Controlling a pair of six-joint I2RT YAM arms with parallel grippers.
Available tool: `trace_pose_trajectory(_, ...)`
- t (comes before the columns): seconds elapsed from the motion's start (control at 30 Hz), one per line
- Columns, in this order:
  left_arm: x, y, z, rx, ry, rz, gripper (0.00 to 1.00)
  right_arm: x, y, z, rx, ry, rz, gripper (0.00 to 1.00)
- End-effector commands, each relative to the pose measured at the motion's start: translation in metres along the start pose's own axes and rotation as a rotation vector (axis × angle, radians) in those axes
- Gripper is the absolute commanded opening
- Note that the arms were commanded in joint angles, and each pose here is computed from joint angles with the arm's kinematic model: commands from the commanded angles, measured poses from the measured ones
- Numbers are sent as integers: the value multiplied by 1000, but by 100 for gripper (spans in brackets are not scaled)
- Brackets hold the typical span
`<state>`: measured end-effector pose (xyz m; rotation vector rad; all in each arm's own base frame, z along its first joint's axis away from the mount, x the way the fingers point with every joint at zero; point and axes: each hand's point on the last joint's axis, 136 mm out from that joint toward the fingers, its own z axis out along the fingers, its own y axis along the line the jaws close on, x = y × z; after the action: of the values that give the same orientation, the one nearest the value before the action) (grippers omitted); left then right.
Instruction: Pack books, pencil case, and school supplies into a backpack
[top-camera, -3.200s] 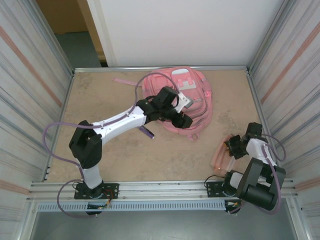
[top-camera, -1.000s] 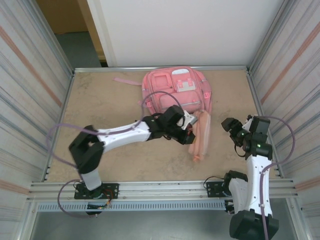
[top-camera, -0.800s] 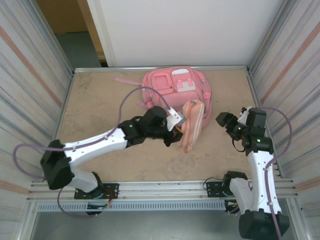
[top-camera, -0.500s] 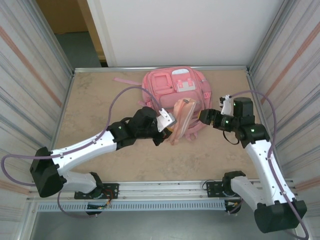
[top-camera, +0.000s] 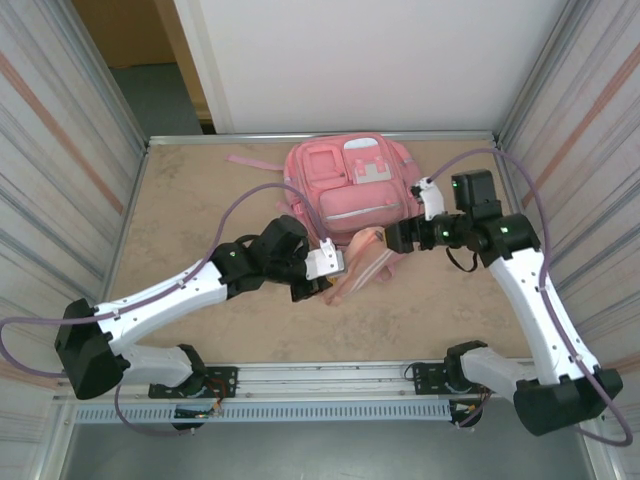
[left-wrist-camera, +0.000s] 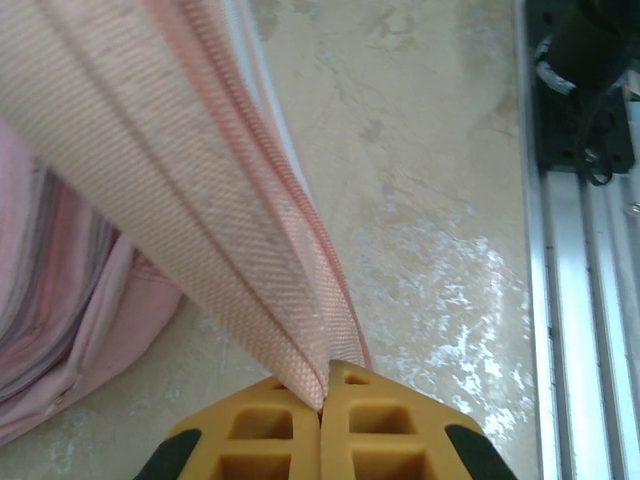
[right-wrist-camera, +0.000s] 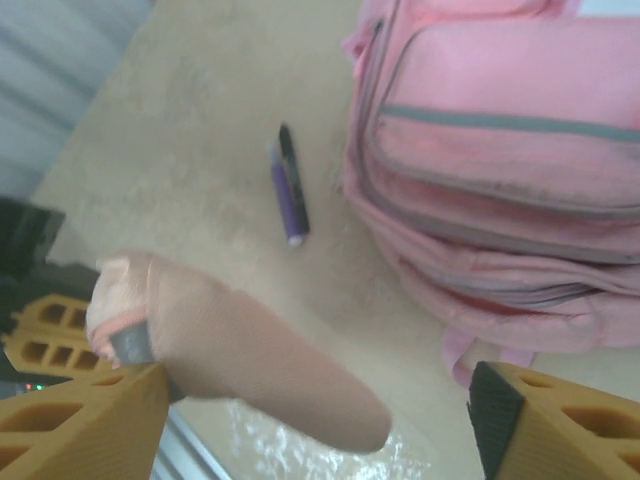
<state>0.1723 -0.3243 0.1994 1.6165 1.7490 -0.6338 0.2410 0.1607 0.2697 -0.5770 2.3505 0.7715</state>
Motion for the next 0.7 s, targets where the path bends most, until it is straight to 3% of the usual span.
trace_pose_trajectory(0.0,-21,-15,-16,74,-91,109,0,17,22,-1,-56,73,-126,81)
trace_pose_trajectory(0.13,-28,-22,-22,123,-98,102,0,12,44,-2,-172,50,-148,81)
trace_pose_trajectory(0.27,-36,-25,-27,155,-127,100,0,22,46,2,-193,103,-111,79)
trace_pose_trajectory(0.4,-47,-32,-34,194,-191,90,0,31,46,10,-210,146,-64,71)
trace_pose_trajectory(0.43,-49,-33,-34,201,-205,93,0,31,46,11,-207,147,-57,65)
trace_pose_trajectory(0.6,-51,-28,-35,193,-214,70,0,23,56,8,-259,91,-77,11)
trace_pose_trajectory(0.63,-52,-26,-35,198,-225,62,0,23,56,7,-262,87,-86,2)
trace_pose_trajectory(0.67,-52,-24,-37,201,-238,48,0,24,59,4,-268,86,-107,0)
